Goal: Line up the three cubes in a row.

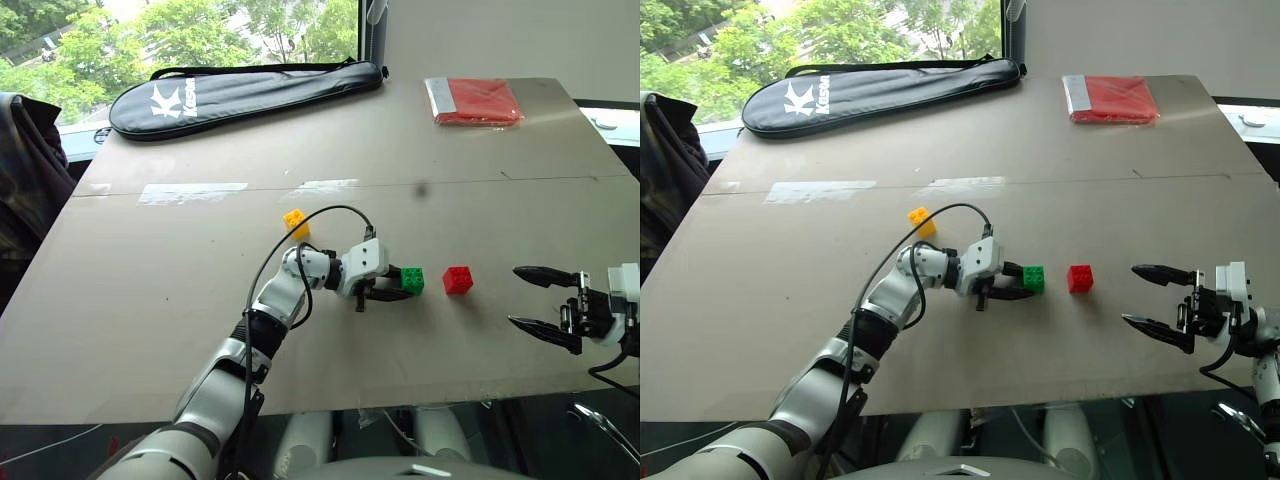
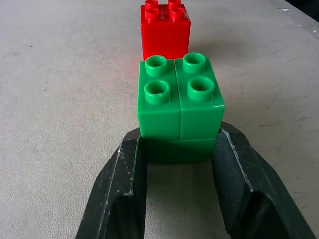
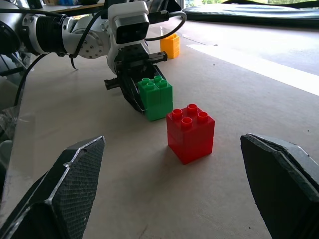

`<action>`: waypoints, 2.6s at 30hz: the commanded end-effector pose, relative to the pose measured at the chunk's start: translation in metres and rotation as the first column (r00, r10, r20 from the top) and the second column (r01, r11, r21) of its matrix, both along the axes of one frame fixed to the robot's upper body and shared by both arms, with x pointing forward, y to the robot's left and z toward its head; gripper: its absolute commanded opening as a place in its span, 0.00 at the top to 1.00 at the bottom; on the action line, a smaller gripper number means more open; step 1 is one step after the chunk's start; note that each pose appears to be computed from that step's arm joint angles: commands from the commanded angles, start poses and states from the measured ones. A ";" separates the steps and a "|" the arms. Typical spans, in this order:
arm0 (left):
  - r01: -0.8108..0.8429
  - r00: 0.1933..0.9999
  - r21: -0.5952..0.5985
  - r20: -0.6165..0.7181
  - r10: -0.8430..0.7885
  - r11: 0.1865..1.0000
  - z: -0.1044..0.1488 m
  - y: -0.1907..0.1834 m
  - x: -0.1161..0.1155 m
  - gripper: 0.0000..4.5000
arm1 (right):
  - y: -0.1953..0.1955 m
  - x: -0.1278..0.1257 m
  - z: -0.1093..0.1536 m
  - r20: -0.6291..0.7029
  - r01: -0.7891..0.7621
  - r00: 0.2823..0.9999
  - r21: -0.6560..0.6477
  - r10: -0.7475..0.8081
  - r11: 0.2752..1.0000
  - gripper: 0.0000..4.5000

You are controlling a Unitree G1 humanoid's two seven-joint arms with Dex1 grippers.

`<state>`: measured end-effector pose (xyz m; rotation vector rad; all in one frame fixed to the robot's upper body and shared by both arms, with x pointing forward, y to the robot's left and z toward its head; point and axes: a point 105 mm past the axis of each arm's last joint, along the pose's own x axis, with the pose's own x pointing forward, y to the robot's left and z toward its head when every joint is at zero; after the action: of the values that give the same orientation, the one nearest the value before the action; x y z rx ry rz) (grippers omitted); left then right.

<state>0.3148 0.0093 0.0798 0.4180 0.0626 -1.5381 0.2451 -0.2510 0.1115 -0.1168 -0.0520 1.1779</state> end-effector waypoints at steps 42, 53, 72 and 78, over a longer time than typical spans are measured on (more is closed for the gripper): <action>-0.675 0.720 -0.228 0.007 0.694 0.702 0.039 0.211 0.038 0.04 | 0.021 0.008 0.042 0.123 -0.026 0.992 0.138 0.008 0.990 0.00; -0.585 0.809 -0.134 -0.018 0.588 0.800 0.024 0.191 0.063 0.04 | 0.021 0.007 0.040 0.122 -0.018 0.993 0.147 0.000 0.989 0.00; -0.367 0.930 -0.093 -0.007 0.368 0.926 0.028 0.156 0.050 0.71 | 0.017 0.003 0.034 0.121 -0.017 0.993 0.142 0.000 0.990 0.00; -0.129 0.991 -0.071 -0.052 0.126 0.989 0.028 0.101 0.021 0.71 | 0.016 -0.001 0.031 0.116 -0.009 0.993 0.143 -0.008 0.990 0.00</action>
<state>0.3391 0.1162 0.0966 0.2984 0.1015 -1.3861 0.2468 -0.2285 0.1331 -0.0274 -0.1938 1.1853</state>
